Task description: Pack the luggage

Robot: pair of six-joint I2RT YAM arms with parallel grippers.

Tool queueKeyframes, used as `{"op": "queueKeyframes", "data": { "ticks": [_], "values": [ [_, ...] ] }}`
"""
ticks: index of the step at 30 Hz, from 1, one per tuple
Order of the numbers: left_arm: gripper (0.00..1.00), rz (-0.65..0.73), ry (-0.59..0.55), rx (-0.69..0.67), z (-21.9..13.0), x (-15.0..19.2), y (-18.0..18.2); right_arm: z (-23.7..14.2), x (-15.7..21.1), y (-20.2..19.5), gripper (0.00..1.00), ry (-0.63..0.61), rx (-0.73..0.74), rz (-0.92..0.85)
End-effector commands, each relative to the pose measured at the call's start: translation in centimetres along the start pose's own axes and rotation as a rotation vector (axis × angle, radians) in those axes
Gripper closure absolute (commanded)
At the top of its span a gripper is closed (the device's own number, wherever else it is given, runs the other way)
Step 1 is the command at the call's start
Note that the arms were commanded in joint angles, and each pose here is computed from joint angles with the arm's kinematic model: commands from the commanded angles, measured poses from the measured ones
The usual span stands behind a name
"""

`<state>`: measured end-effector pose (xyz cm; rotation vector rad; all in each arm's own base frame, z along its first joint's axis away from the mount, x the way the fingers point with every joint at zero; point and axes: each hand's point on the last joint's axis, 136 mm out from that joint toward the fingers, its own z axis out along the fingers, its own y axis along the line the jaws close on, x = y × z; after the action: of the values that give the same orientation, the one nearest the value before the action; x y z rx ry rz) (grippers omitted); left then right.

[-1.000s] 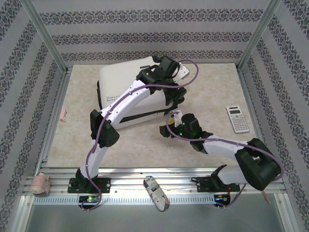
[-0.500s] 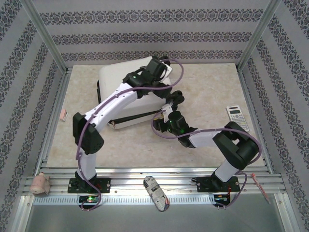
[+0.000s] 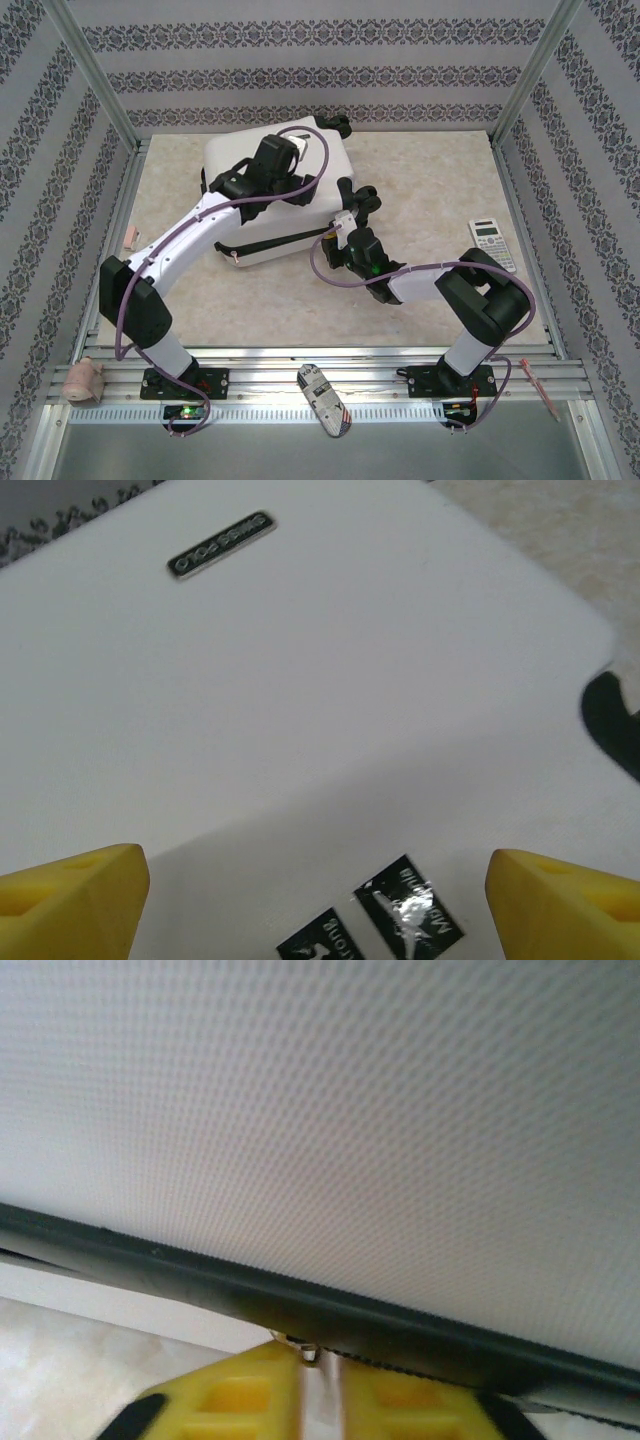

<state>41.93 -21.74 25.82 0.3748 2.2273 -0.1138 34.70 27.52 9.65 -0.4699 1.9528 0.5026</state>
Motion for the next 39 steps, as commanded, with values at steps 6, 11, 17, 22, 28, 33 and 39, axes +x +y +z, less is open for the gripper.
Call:
{"op": "queueKeyframes", "data": {
  "ticks": [6,11,17,22,28,33,39],
  "values": [
    [0.12,-0.119,-0.073,-0.043,-0.9,0.2,1.9,-0.5,-2.5,-0.2,1.0,-0.093,-0.073,-0.013],
    [0.12,-0.139,-0.054,-0.082,-0.4,1.5,2.8,-1.0,-2.7,-0.7,1.0,-0.091,-0.084,-0.022],
    [0.12,-0.164,-0.051,-0.103,-0.5,2.2,3.8,-1.4,-3.0,-1.6,1.0,-0.095,-0.107,0.003],
    [0.12,-0.179,-0.041,-0.121,-0.3,2.8,4.6,-1.6,-3.2,-1.8,1.0,-0.097,-0.168,0.03],
    [0.12,-0.196,-0.031,-0.135,-0.1,3.5,5.3,-1.7,-3.6,-3.0,1.0,-0.093,-0.173,0.07],
    [0.12,-0.203,-0.022,-0.141,0.2,3.8,5.7,-1.5,-3.6,-4.8,1.0,-0.078,-0.114,0.131],
    [0.13,-0.221,-0.017,-0.145,0.4,4.2,6.5,-1.6,-3.9,-6.3,1.0,-0.078,-0.053,0.181]
  ]
}}
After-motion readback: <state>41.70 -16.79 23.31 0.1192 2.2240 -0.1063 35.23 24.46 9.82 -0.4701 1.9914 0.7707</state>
